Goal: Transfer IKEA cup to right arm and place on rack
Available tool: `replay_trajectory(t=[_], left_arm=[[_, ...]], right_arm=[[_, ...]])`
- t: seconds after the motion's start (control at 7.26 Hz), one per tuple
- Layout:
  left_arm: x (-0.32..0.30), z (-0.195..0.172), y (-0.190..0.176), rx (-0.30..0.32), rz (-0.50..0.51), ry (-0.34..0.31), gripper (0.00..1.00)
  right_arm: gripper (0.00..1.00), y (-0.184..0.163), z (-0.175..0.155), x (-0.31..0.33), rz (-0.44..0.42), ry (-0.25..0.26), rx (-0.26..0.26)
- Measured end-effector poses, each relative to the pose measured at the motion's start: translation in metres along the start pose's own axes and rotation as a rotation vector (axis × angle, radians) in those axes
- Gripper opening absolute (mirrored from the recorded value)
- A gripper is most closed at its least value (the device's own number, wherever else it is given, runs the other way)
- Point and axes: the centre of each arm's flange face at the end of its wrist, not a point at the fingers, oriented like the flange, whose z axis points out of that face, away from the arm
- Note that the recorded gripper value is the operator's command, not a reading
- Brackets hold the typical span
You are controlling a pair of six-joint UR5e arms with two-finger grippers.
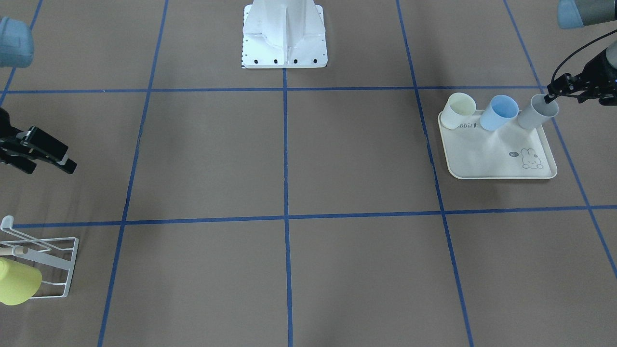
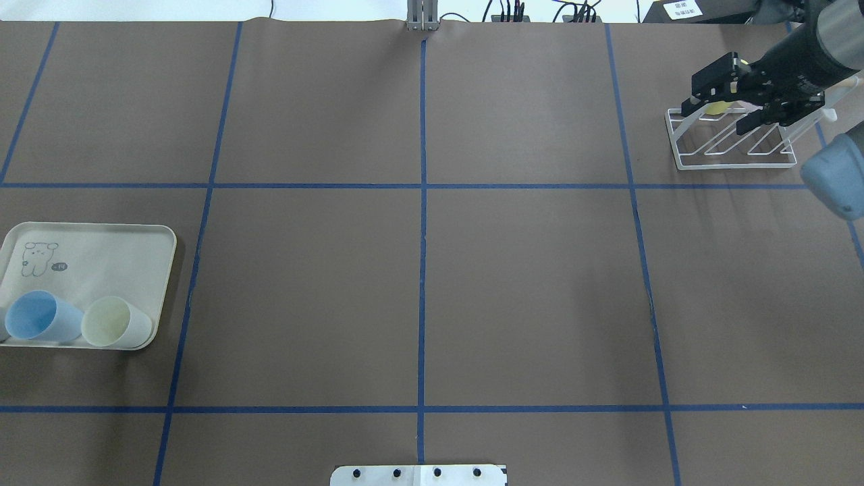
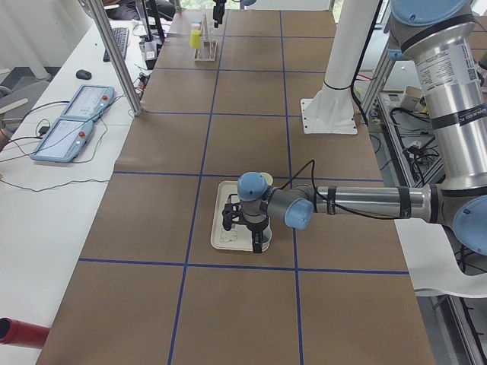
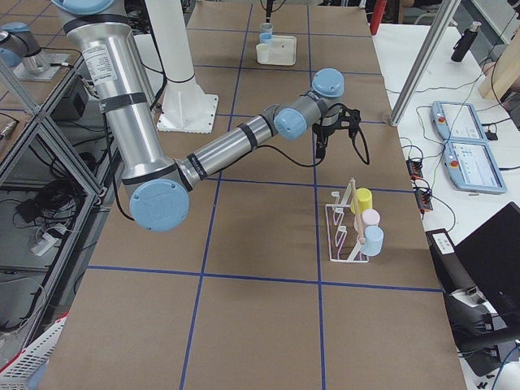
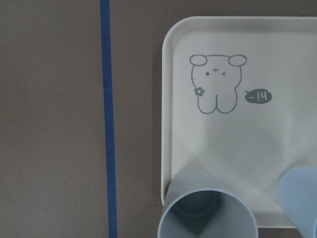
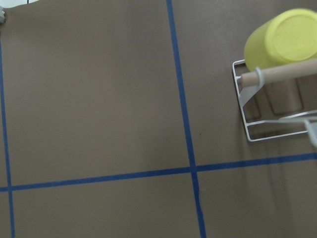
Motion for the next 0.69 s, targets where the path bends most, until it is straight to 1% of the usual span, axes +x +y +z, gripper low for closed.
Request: replay_trajectory(t=[0.14, 0.28, 0.41, 0.55, 0.69], left_arm=[[-0.001, 0.008, 0.001, -0.014, 0.005, 0.0, 0.84], [-0.003, 0.014, 0.002, -0.024, 0.007, -0.002, 0.47], [-0.005, 0.018, 0.002, -0.03, 0.006, -0.004, 0.05], [-0.006, 0.02, 0.001, -0.034, 0.005, -0.004, 0.0], [-0.006, 0.021, 0.0, -0.038, 0.004, 0.001, 0.0]], right_arm=[[0.99, 0.009, 0.011, -0.009, -0.011, -0.001, -0.02], [0.99, 0.017, 0.019, -0.017, -0.022, -0.002, -0.038], [0.99, 0.022, 0.024, -0.023, -0.03, -0.006, -0.05], [0.99, 0.026, 0.026, -0.029, -0.033, -0.01, -0.057], [0.99, 0.03, 0.028, -0.034, -0.028, -0.013, -0.062]])
